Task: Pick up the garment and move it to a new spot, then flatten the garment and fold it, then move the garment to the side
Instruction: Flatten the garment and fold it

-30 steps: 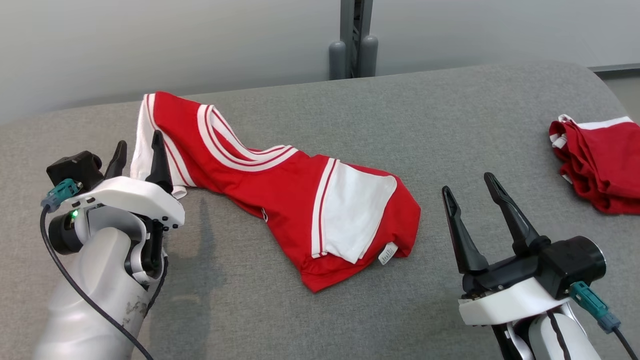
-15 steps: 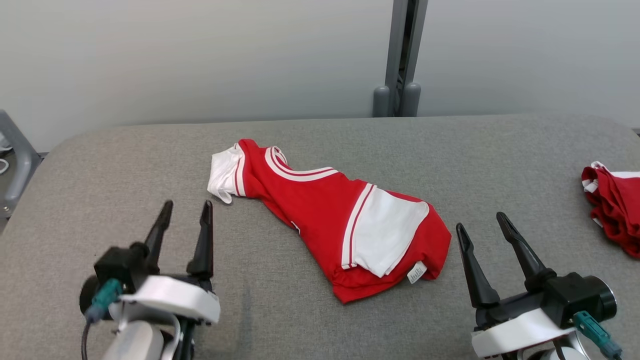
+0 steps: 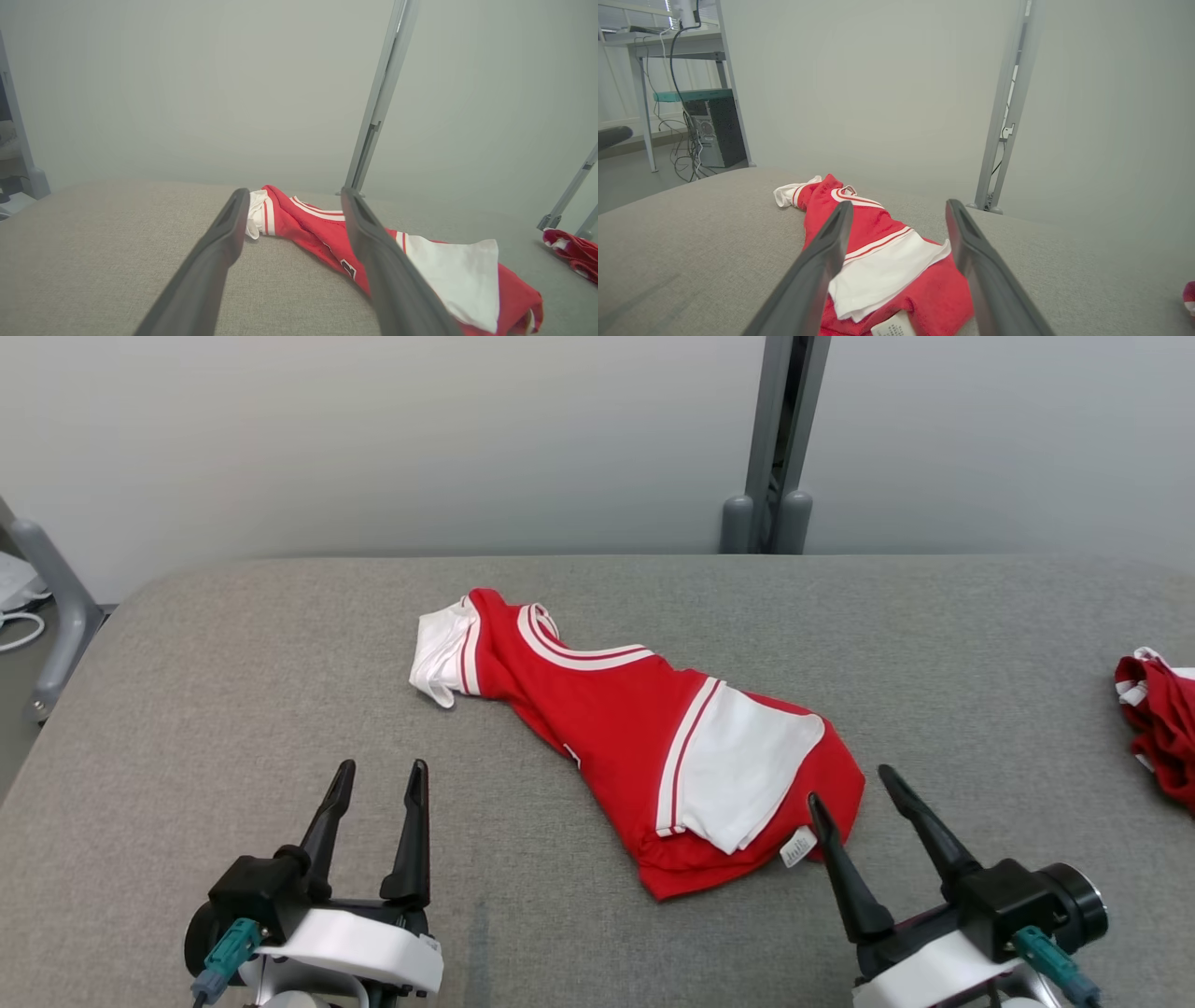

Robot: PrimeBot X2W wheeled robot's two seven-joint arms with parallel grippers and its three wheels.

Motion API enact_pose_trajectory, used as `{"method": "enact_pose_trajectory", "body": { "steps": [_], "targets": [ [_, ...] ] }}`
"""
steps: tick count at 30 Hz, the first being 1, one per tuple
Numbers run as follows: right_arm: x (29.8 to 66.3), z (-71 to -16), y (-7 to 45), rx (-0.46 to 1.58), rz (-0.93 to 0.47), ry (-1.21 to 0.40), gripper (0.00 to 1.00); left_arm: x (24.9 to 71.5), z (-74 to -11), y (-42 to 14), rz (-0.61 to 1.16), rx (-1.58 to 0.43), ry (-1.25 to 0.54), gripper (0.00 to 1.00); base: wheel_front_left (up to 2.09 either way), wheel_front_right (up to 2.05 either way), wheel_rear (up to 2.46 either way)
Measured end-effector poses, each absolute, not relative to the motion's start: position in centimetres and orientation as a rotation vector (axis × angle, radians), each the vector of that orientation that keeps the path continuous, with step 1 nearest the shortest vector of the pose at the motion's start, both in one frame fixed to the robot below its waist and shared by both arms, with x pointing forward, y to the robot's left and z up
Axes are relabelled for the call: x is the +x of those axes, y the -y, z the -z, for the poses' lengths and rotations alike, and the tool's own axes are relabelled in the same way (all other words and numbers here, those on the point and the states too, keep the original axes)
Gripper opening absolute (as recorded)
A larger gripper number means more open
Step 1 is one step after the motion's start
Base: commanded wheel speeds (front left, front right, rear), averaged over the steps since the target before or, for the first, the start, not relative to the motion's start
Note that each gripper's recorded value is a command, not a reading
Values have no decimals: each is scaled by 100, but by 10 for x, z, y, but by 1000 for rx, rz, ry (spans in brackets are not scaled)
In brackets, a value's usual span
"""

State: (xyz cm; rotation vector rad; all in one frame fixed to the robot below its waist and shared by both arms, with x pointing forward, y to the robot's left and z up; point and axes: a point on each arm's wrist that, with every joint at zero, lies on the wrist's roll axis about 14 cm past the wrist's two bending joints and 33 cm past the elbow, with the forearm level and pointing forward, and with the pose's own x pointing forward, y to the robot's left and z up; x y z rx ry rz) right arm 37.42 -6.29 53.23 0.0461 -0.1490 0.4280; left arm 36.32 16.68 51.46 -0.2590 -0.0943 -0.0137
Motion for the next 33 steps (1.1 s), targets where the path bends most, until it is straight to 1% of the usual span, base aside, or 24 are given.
{"method": "enact_pose_trajectory", "body": {
  "steps": [7, 14, 19, 24, 25, 26, 27, 29, 33],
  "targets": [
    [385, -498, 27, -36, -564, 19, 100, 363, -504, -176, -14, -261, 67, 100, 0, 0, 0],
    [404, -456, 4, -148, -676, -132, 100, 363, -493, -185, -43, -275, 35, 100, 0, 0, 0],
    [406, -422, -10, -228, -758, -246, 100, 361, -489, -195, -87, -290, 22, 100, 0, 0, 0],
    [412, -403, -13, -277, -780, -304, 100, 358, -485, -205, -126, -297, 11, 100, 0, 0, 0],
    [413, -399, -11, -286, -778, -318, 92, 357, -484, -206, -131, -298, 9, 100, 0, 0, 0],
    [415, -395, -10, -294, -775, -332, 44, 356, -484, -206, -135, -302, 8, 100, 0, 0, 0],
    [416, -392, -9, -301, -774, -339, 0, 356, -483, -207, -137, -301, 6, 100, 0, 0, 0],
    [419, -390, -9, -312, -771, -341, 0, 355, -482, -208, -143, -302, 3, 100, 0, 0, 0],
    [435, -401, -4, -304, -735, -296, 0, 355, -481, -210, -151, -306, 1, 100, 0, 0, 0]
  ]
}}
